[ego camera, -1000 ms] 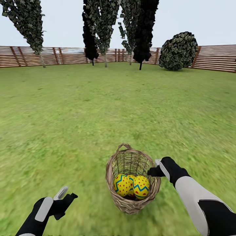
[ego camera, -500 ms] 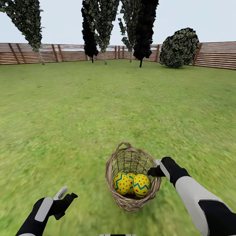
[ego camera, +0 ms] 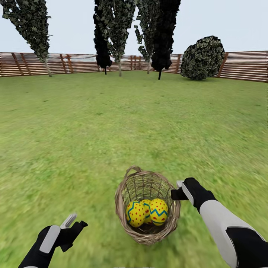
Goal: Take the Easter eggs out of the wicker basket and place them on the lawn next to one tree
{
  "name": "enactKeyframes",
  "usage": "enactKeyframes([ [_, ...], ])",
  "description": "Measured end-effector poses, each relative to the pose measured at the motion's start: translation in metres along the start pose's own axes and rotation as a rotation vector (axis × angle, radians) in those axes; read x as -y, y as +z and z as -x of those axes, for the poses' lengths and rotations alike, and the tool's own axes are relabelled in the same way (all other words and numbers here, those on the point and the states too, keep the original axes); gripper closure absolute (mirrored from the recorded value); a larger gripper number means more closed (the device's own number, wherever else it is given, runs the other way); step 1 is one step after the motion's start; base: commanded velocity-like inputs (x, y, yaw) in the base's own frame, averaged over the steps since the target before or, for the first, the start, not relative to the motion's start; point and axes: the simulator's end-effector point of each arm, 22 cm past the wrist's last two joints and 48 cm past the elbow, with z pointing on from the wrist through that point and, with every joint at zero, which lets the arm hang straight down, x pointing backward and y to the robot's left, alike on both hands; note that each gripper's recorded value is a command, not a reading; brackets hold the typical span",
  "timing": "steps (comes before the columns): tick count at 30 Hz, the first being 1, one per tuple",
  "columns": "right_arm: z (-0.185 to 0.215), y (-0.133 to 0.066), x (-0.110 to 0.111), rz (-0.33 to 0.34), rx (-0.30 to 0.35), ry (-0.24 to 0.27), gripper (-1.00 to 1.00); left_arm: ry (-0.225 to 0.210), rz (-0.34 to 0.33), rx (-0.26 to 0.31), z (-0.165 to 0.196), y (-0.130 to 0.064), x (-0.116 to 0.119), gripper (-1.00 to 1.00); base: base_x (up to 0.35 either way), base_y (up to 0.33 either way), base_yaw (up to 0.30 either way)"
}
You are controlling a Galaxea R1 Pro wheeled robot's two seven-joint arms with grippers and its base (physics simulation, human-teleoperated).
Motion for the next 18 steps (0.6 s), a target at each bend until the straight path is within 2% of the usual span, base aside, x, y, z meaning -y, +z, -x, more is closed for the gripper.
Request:
enactKeyframes([
  [7, 0.011, -0.016, 0.0, -0.004, 0.034, -0.004, 1.0, 0.004, -0.015, 0.015, 0.004, -0.009, 0.005, -1.0, 0.0, 0.0, -0.014],
  [18, 0.032, -0.046, 0.008, -0.021, 0.089, -0.004, 1.0, 0.012, -0.05, 0.04, 0.011, -0.025, 0.02, -1.0, 0.0, 0.0, -0.239],
])
